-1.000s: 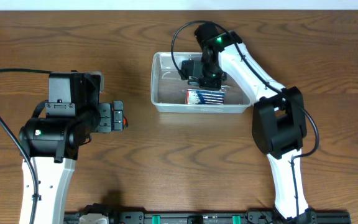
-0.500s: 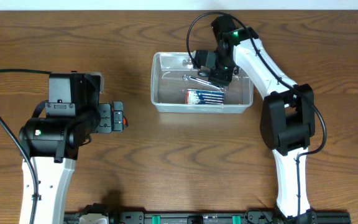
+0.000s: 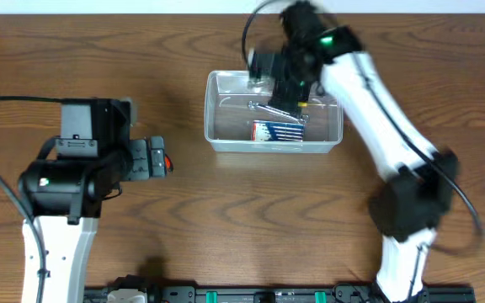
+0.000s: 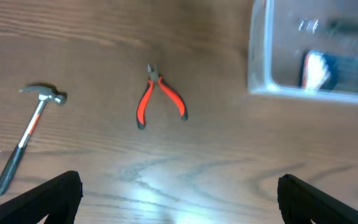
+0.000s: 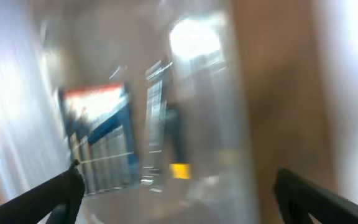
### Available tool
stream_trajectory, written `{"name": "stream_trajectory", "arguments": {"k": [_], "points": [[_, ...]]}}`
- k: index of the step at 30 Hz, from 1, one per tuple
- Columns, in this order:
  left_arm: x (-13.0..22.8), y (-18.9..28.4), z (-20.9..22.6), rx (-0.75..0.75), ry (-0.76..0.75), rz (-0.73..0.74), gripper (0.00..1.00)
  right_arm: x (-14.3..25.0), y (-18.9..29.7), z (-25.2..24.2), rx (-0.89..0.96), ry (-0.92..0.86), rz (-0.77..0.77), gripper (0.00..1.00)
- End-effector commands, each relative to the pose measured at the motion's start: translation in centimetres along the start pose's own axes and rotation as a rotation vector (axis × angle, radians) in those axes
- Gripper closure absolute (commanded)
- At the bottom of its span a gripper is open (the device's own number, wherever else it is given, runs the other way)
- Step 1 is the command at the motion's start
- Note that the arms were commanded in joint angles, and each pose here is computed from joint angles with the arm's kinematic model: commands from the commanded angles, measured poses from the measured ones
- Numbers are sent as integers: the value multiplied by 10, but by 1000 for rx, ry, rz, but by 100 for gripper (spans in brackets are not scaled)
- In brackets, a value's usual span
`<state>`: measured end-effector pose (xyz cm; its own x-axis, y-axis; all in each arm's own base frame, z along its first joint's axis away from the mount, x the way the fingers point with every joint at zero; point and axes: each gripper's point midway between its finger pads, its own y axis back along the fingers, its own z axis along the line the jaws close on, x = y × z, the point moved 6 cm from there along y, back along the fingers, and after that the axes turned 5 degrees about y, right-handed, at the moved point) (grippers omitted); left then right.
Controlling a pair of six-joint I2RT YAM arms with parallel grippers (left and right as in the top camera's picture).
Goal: Pack container
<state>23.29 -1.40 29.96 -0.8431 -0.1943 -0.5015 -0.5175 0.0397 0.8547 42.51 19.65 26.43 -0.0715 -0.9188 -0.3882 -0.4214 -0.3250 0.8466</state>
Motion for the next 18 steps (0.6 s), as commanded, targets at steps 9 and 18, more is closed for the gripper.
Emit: {"name": "stream_trajectory", "arguments": {"k": [9, 18], "points": [[-19, -101, 5, -190, 259, 268, 2, 121, 156, -71, 238, -810, -204, 1], [-5, -202, 4, -245, 358, 462, 2, 180, 133, -55, 119, -1000, -18, 1]]}}
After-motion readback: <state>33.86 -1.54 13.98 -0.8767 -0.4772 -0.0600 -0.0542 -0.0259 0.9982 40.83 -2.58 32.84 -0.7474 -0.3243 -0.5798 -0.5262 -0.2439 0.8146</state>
